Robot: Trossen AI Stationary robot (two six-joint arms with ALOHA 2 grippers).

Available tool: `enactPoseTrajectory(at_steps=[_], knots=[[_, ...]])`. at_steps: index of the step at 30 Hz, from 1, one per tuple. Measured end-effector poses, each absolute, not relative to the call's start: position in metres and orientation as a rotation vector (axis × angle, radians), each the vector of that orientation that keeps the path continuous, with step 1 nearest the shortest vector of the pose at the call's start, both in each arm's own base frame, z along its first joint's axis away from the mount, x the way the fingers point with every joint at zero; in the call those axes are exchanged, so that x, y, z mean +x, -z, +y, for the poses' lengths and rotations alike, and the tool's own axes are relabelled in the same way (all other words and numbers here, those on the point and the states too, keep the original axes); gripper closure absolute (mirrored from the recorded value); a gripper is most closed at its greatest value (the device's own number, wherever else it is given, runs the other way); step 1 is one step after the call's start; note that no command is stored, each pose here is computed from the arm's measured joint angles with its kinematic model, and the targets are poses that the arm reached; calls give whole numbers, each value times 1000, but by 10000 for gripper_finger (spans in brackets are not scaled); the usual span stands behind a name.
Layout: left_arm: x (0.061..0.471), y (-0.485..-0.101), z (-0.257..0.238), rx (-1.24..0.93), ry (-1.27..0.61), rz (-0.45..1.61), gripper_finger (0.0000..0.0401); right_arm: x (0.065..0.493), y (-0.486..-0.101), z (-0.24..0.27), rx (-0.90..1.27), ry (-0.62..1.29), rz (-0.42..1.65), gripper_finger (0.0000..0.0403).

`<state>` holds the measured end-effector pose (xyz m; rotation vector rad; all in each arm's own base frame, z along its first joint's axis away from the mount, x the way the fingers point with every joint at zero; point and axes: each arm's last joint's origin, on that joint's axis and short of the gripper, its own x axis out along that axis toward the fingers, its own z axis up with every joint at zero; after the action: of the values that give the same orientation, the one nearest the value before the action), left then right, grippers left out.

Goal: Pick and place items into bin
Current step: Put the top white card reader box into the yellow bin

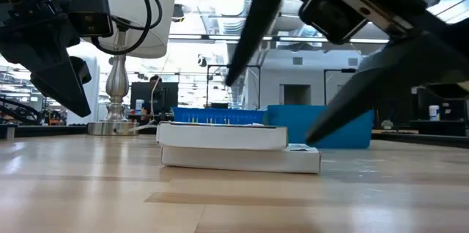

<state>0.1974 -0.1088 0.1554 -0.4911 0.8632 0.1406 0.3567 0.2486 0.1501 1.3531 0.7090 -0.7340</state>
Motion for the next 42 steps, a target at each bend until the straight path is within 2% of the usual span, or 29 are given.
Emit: enactPoseTrajectory(at_steps=[10, 15, 21, 25, 33, 38, 42], knots=[[197, -155, -109, -497, -143, 864, 196, 363, -153, 245, 1371, 707, 678, 153], [196, -155, -111, -495, -132, 868, 196, 371, -164, 259, 1399, 501, 652, 153], [194, -155, -114, -486, -116, 872, 196, 384, -192, 276, 1332, 120, 501, 153], [193, -155, -116, -480, -111, 872, 196, 389, -226, 272, 1211, -52, 345, 157], [193, -155, -116, -479, -113, 873, 196, 367, -329, 224, 785, -98, 102, 193], [193, -155, -116, -492, -123, 872, 196, 320, -392, 193, 515, -119, 74, 226], [193, -155, -115, -513, -134, 873, 196, 270, -440, 169, 430, -176, 21, 248]])
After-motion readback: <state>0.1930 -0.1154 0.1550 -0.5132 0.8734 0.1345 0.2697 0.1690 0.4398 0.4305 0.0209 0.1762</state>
